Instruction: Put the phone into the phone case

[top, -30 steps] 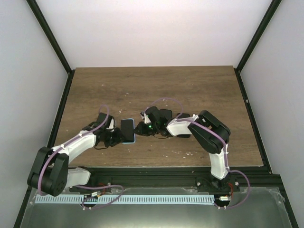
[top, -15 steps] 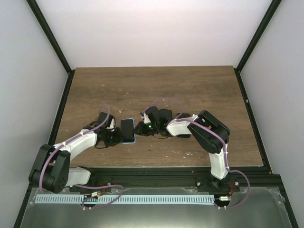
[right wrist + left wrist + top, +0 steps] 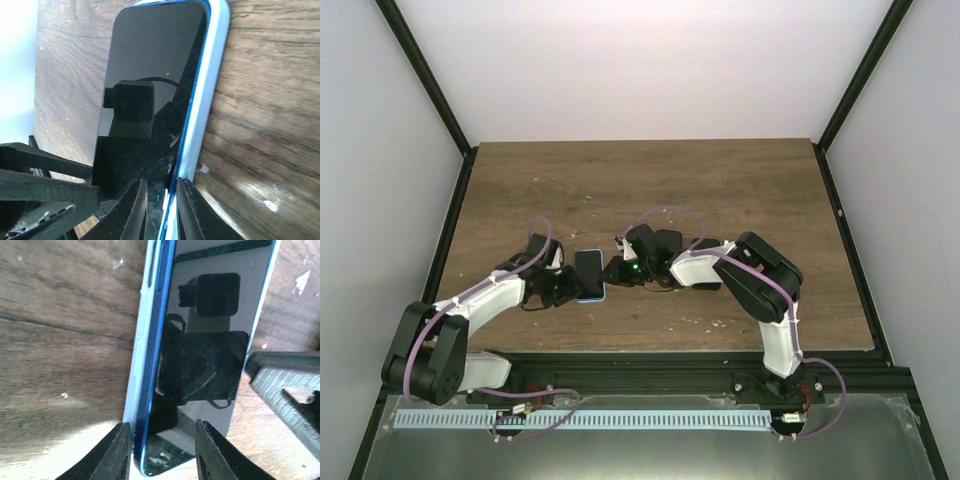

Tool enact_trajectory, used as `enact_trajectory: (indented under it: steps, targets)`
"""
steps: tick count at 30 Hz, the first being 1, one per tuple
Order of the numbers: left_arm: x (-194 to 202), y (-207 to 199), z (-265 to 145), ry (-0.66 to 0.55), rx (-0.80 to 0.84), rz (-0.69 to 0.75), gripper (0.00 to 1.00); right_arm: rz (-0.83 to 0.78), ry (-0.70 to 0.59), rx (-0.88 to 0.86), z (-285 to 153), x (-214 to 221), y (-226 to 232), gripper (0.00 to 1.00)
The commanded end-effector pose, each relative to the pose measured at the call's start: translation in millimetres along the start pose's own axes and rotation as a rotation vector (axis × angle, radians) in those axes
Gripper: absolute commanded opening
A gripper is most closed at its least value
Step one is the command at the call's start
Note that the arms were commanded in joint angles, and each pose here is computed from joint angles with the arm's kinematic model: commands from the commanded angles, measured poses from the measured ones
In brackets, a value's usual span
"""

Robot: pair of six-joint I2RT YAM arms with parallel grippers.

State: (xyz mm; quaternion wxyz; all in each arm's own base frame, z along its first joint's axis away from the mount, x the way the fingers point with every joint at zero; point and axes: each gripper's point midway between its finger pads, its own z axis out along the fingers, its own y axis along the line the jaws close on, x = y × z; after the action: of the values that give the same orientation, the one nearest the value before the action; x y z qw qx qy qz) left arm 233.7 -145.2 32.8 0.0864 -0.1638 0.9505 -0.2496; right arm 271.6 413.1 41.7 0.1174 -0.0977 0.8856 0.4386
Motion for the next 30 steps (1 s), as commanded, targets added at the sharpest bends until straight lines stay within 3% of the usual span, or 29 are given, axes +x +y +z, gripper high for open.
enact_trajectory:
  steps: [1, 11, 23, 30]
  targets:
    - [-23.8, -17.4, -14.8, -0.089, 0.046, 0.029, 0.41, -0.017, -0.030, 0.049, -4.3, -3.4, -2.6, 0.18]
    - [-37.6, -7.4, -16.5, -0.100, -0.004, 0.074, 0.42, -0.004, -0.030, 0.044, -3.2, -5.5, -2.6, 0.23]
    - [-36.3, 3.3, 17.0, -0.058, 0.000, 0.046, 0.16, 0.002, 0.015, -0.011, 13.1, 0.9, -1.5, 0.18]
    - [-42.7, -2.9, 21.4, -0.057, 0.017, 0.039, 0.15, 0.013, 0.014, -0.012, 16.7, -2.6, -0.6, 0.18]
